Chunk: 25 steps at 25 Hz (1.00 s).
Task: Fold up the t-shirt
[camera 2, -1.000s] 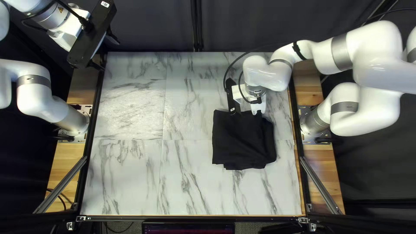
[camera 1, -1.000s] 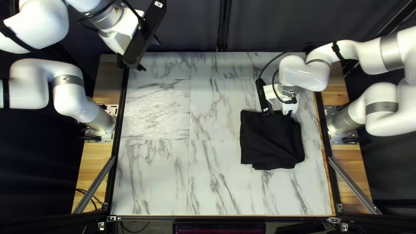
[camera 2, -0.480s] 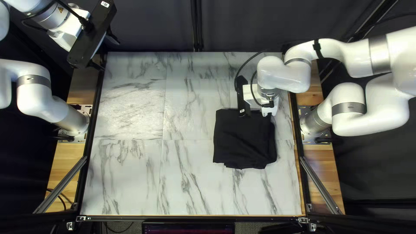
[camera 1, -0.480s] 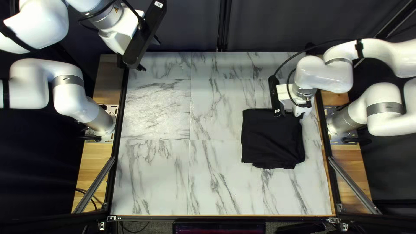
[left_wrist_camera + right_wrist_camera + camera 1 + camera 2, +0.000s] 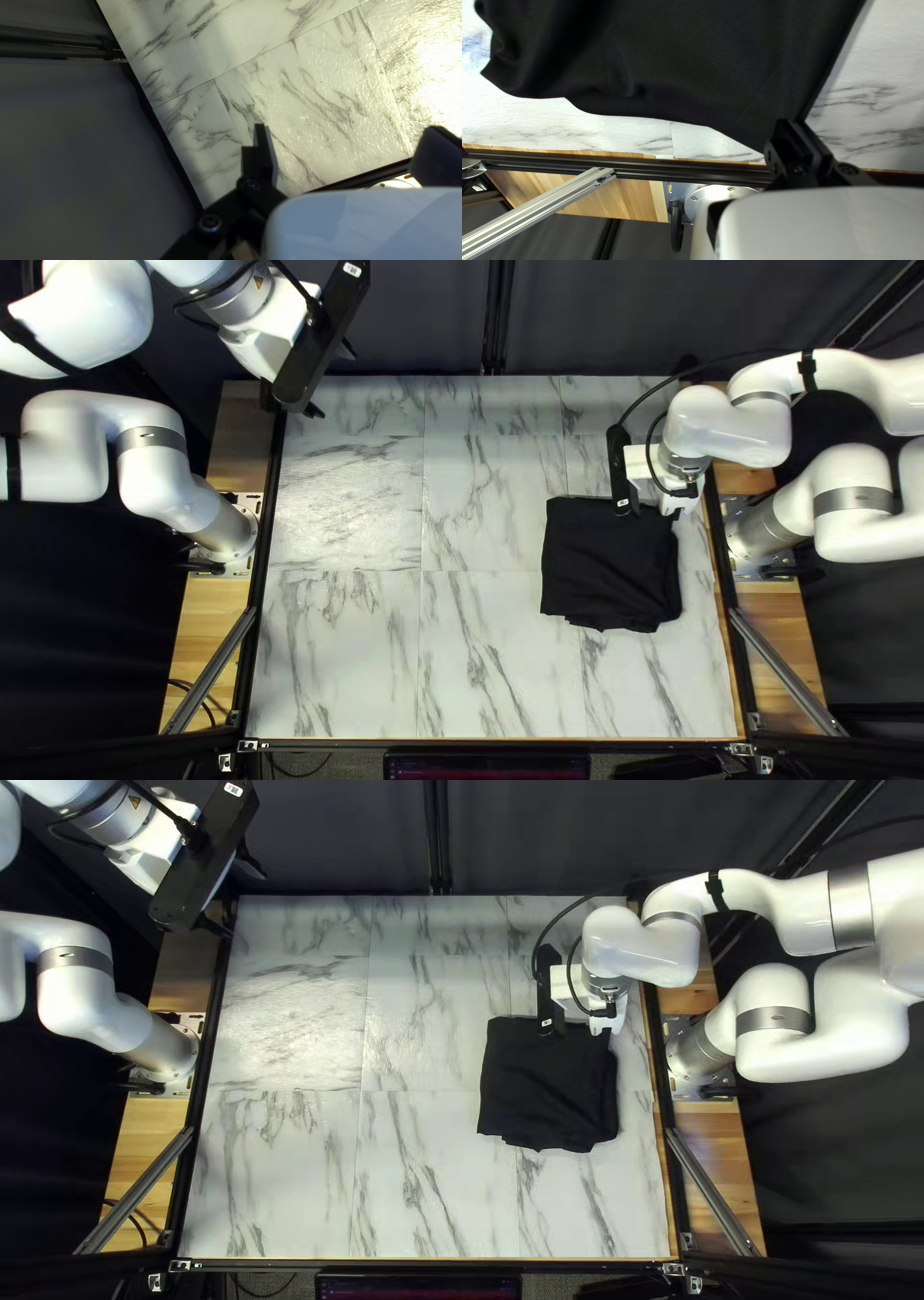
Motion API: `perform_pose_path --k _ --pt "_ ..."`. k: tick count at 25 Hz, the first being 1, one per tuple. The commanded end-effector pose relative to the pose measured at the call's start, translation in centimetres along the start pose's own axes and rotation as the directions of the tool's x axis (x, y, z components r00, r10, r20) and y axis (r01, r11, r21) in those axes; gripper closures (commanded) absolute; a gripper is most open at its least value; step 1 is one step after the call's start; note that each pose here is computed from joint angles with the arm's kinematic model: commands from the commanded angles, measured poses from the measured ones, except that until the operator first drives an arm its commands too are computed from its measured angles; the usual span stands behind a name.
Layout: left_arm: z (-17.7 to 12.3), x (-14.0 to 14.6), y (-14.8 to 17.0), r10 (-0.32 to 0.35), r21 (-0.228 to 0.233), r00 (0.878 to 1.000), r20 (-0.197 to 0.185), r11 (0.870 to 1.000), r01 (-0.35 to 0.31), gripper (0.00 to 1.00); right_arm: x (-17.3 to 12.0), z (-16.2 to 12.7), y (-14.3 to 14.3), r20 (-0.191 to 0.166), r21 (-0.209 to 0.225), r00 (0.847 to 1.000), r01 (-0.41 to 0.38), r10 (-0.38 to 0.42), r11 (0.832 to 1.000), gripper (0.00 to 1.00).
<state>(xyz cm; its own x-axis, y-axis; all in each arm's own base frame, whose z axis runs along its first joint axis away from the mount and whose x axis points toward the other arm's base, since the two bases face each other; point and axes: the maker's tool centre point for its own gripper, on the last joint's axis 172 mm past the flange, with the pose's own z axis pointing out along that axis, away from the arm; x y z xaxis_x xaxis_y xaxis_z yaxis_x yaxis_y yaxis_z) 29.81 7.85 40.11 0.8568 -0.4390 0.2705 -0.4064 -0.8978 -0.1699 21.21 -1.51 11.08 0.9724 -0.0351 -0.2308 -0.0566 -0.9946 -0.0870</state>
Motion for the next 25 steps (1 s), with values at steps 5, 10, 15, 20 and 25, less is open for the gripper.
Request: perform_pose_path --k 5,10,15,20,25 --pt "0.0 0.0 0.0 0.000 0.000 1.000 0.000 1.000 0.000 0.00 1.3 -4.5 -3.8 -0.008 -0.119 0.998 -0.067 0.067 0.991 0.00" --pt "0.0 0.0 0.0 0.000 0.000 1.000 0.000 1.000 0.000 0.00 2.7 -2.5 -7.8 -0.028 -0.223 0.999 -0.048 0.043 0.974 0.00" --pt "0.0 0.0 0.0 0.000 0.000 1.000 0.000 1.000 0.000 0.00 2.9 1.0 -10.9 -0.026 -0.303 0.999 -0.028 0.021 0.953 0.00" --pt "0.0 0.0 0.0 0.000 0.000 1.000 0.000 1.000 0.000 0.00 3.1 4.0 -12.4 -0.019 -0.354 1.000 -0.013 0.007 0.935 0.00" --pt "0.0 0.0 0.0 0.000 0.000 1.000 0.000 1.000 0.000 0.00 3.8 6.4 -13.6 -0.016 -0.381 1.000 0.005 -0.012 0.925 0.00"
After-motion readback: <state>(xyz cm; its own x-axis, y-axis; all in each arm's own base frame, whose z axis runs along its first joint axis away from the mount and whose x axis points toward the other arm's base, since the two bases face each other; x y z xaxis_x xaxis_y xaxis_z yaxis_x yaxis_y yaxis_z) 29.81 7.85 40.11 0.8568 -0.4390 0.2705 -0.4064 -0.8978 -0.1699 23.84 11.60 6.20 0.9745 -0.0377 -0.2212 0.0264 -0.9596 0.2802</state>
